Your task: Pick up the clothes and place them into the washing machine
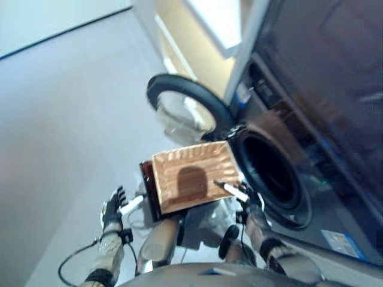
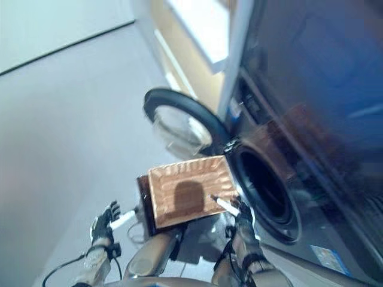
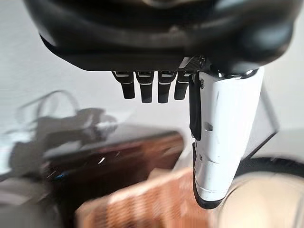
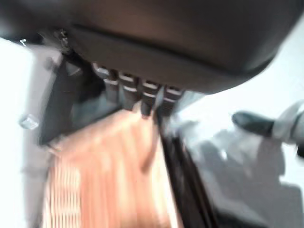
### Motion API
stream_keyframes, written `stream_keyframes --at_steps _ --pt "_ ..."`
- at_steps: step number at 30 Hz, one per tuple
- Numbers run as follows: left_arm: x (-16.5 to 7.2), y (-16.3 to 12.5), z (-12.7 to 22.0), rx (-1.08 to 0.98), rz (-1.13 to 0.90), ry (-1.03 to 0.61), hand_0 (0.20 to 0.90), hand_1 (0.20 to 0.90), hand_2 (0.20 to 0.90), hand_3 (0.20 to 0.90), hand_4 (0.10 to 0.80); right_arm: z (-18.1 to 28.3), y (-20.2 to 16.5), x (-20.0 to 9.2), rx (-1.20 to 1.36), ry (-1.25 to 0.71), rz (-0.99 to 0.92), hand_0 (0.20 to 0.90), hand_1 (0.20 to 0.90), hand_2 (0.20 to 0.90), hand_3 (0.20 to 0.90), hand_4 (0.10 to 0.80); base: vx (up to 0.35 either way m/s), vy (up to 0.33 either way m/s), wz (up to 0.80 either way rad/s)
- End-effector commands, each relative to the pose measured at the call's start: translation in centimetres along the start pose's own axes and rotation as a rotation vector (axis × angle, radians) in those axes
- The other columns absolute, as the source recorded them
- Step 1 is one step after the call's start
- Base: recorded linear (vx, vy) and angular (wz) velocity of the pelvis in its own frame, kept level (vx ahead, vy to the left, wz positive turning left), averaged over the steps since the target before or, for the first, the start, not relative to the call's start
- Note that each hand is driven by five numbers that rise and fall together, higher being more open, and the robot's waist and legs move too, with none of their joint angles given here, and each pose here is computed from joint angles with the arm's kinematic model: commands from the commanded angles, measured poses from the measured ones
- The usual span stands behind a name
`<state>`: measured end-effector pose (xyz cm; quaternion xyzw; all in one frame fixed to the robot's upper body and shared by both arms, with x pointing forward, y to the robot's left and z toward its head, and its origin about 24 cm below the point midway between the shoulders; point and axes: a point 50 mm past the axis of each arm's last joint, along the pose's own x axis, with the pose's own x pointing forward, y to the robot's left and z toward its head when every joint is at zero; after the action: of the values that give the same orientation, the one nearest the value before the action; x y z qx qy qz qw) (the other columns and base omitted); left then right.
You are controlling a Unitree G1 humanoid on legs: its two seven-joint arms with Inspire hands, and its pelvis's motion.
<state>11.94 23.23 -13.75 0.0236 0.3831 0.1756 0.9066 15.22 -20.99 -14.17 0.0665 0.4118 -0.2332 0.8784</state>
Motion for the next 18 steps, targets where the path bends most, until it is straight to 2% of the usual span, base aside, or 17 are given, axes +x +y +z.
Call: stream_keyframes --at_steps 1,4,5,13,18 --pt "-0.3 0.0 -1.5 0.13 -0.044 0.046 0.9 0.9 0.9 0.9 0.8 -1.8 -3.8 -0.6 -0.135 0.0 -0.058 0.9 0.9 0.9 0.9 0.8 0.028 -0.037 -0.21" --pt "-0.7 -0.2 -2.7 0.238 -0.094 0.097 0.9 0.9 0.9 0.9 0.8 -3.7 -5.1 -1.3 -0.205 0.068 -0.037 0.9 0.9 0.9 0.9 0.8 -0.011 -0.03 -0.28" --pt "-1.1 0.2 -3.6 0.237 -0.098 0.143 0.9 0.9 0.9 0.9 0.8 -5.3 -6.0 -1.9 -0.2 0.132 -0.023 0.9 0.9 0.9 0.9 0.8 -0.021 -0.046 -0.05" --pt "-2.2 0.9 -6.3 0.254 -0.13 0.306 0.9 0.9 0.9 0.9 0.8 -9.1 -9.1 -3.7 -0.324 0.352 -0.079 0.9 0.9 0.9 0.9 0.8 -0.018 -0.013 -0.08" --pt "-2.3 0.7 -6.6 0.285 -0.15 0.319 0.9 0.9 0.9 0.9 0.8 -9.3 -8.6 -3.7 -0.336 0.363 -0.048 0.9 0.9 0.9 0.9 0.8 0.003 -0.005 -0.06"
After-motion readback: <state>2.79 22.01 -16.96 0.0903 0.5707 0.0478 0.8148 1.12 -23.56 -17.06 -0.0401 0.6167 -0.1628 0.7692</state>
